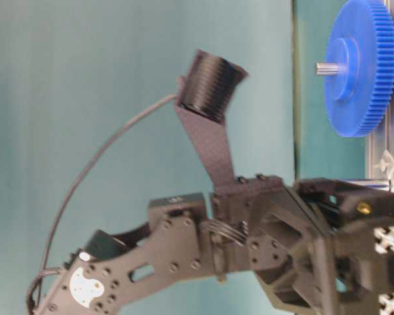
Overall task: Find the location of the shaft and insert the small gear.
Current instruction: 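Lift the gear and carry it toward the empty left shaft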
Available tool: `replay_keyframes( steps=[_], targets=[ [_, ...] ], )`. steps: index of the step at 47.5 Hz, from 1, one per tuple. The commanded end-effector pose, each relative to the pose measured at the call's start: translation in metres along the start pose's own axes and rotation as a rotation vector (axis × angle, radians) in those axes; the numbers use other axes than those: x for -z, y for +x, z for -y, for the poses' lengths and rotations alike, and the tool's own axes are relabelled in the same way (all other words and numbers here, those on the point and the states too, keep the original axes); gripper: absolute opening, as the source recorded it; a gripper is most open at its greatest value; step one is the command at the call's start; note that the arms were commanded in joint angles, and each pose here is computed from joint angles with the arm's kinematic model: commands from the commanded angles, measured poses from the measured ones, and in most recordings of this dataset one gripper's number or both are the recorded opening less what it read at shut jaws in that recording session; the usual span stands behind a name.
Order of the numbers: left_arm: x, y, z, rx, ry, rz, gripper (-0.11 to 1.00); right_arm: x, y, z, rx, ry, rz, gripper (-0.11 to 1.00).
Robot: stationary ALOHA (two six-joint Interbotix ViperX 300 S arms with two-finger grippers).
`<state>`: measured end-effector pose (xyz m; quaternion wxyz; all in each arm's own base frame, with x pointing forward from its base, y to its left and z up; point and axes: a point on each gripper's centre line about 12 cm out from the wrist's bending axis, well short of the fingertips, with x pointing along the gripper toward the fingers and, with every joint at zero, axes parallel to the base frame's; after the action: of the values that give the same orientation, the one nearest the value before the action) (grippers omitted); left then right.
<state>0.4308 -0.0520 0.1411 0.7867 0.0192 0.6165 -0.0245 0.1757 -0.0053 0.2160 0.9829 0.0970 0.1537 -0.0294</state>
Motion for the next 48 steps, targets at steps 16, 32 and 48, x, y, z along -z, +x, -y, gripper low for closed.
replay_keyframes(
  steps=[16, 32, 48],
  targets=[
    [-0.01, -0.063, 0.001, 0.001, 0.028, 0.066, 0.63, -0.006, -0.001, -0.001, -0.003, 0.027, 0.023, 0.01],
    [-0.012, -0.085, -0.004, -0.01, 0.042, 0.065, 0.63, -0.006, -0.002, -0.001, -0.003, 0.025, 0.024, 0.01],
    [-0.026, -0.108, -0.02, -0.024, 0.081, 0.079, 0.63, -0.006, -0.002, -0.001, -0.002, 0.027, 0.025, 0.01]
  ],
)
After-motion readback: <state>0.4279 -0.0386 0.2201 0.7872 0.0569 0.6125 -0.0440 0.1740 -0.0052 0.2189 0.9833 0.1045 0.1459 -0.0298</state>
